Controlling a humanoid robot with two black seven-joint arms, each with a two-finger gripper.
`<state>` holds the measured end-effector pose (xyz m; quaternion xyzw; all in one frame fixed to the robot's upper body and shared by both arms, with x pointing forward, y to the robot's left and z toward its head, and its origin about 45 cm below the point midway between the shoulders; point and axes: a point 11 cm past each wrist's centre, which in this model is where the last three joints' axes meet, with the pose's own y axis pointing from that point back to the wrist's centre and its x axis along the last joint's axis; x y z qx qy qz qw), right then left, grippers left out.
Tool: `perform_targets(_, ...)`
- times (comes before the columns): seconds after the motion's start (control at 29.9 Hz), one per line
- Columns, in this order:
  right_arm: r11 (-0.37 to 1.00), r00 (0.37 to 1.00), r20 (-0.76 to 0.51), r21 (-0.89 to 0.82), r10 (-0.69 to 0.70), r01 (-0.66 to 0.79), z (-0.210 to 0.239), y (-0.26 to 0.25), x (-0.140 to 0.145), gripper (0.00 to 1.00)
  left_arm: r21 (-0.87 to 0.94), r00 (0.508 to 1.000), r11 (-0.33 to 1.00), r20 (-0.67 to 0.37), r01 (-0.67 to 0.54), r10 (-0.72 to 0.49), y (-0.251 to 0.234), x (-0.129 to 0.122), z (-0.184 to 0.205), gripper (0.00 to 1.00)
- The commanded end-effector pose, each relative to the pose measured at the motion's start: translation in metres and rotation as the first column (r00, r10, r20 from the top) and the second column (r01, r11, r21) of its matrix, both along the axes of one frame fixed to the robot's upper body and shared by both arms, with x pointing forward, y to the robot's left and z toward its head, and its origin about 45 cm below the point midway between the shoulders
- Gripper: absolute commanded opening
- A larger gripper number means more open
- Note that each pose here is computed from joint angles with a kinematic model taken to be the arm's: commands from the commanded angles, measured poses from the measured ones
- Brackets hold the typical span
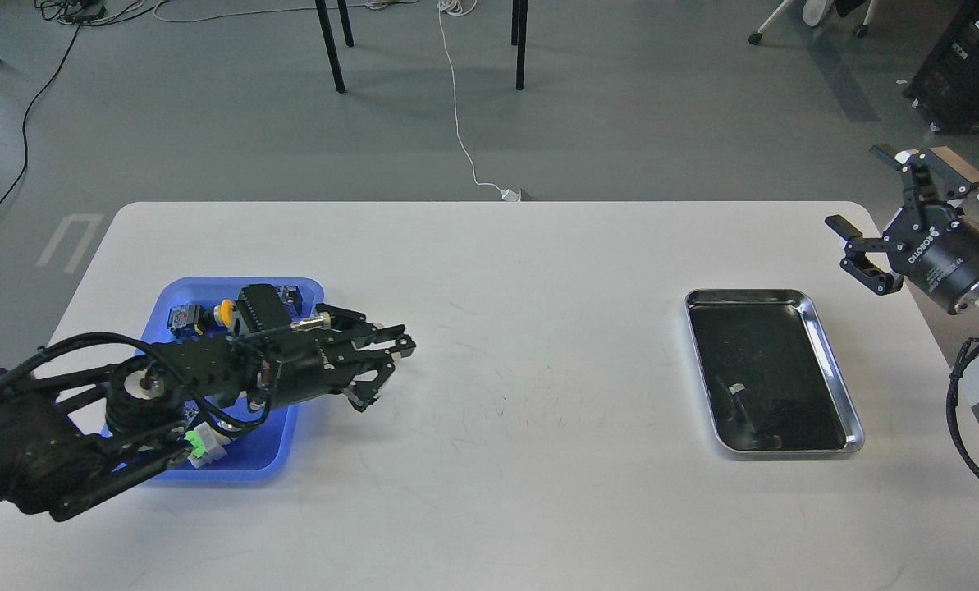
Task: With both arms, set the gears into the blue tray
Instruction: 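Carry the ring into the blue tray beside the first and release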
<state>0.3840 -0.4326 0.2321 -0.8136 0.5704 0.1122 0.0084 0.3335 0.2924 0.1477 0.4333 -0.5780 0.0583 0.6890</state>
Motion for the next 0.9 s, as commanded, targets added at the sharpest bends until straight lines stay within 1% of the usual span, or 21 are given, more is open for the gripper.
perform_targets(0.0, 1.000, 1.000, 0.002, 0.003, 0.001, -0.001, 0.000, 0.001, 0.001, 0.97, 0.056, 0.996, 0.995, -0.026, -0.088, 0.089, 0.048, -0.008, -0.002, 0.14)
perform_targets(0.1, 1.000, 1.000, 0.003, 0.002, 0.002, -0.002, 0.001, 0.001, 0.000, 0.97, 0.092, 0.987, 0.984, -0.031, -0.155, 0.159, 0.075, -0.008, -0.008, 0.14)
perform_targets(0.3, 1.000, 1.000, 0.000, -0.019, -0.013, 0.013, 0.004, -0.011, -0.004, 0.97, 0.127, 0.967, 0.963, -0.063, -0.238, 0.247, 0.102, -0.015, -0.026, 0.15)
perform_targets(0.37, 1.000, 1.000, -0.001, -0.022, -0.015, 0.015, 0.005, -0.012, -0.005, 0.97, 0.140, 0.963, 0.958, -0.066, -0.251, 0.262, 0.110, -0.016, -0.029, 0.16)
perform_targets(0.5, 0.999, 1.000, -0.001, -0.029, -0.023, 0.023, 0.006, -0.016, -0.006, 0.97, 0.116, 0.970, 0.967, -0.070, -0.226, 0.234, 0.104, -0.019, -0.031, 0.19)
perform_targets(0.53, 0.999, 1.000, -0.001, -0.029, -0.023, 0.023, 0.006, -0.016, -0.006, 0.97, 0.114, 0.970, 0.968, -0.073, -0.223, 0.232, 0.103, -0.019, -0.032, 0.21)
perform_targets(0.6, 0.999, 1.000, -0.001, -0.028, -0.022, 0.022, 0.006, -0.016, -0.006, 0.97, 0.111, 0.971, 0.969, -0.074, -0.219, 0.228, 0.102, -0.019, -0.032, 0.32)
perform_targets(0.7, 0.999, 1.000, 0.001, -0.025, -0.020, 0.020, 0.006, -0.014, -0.005, 0.97, 0.106, 0.973, 0.973, -0.090, -0.205, 0.214, 0.101, -0.023, -0.035, 0.36)
perform_targets(0.74, 1.000, 1.000, 0.002, -0.024, -0.019, 0.019, 0.006, -0.014, -0.004, 0.97, 0.103, 0.973, 0.974, -0.092, -0.200, 0.210, 0.101, -0.023, -0.034, 0.42)
perform_targets(0.77, 1.000, 1.000, 0.002, -0.023, -0.018, 0.018, 0.006, -0.013, -0.004, 0.97, 0.101, 0.974, 0.975, -0.093, -0.198, 0.208, 0.100, -0.023, -0.035, 0.52)
perform_targets(0.8, 1.000, 1.000, 0.002, -0.023, -0.018, 0.018, 0.006, -0.013, -0.004, 0.97, 0.096, 0.973, 0.974, -0.093, -0.203, 0.212, 0.100, -0.023, -0.034, 0.60)
perform_targets(0.84, 1.000, 1.000, 0.002, -0.023, -0.018, 0.018, 0.006, -0.013, -0.004, 0.97, 0.085, 0.971, 0.973, -0.096, -0.213, 0.220, 0.100, -0.022, -0.034, 0.64)
perform_targets(0.87, 1.000, 1.000, 0.002, -0.023, -0.018, 0.018, 0.006, -0.013, -0.004, 0.97, 0.075, 0.968, 0.972, -0.097, -0.224, 0.231, 0.100, -0.021, -0.032, 0.66)
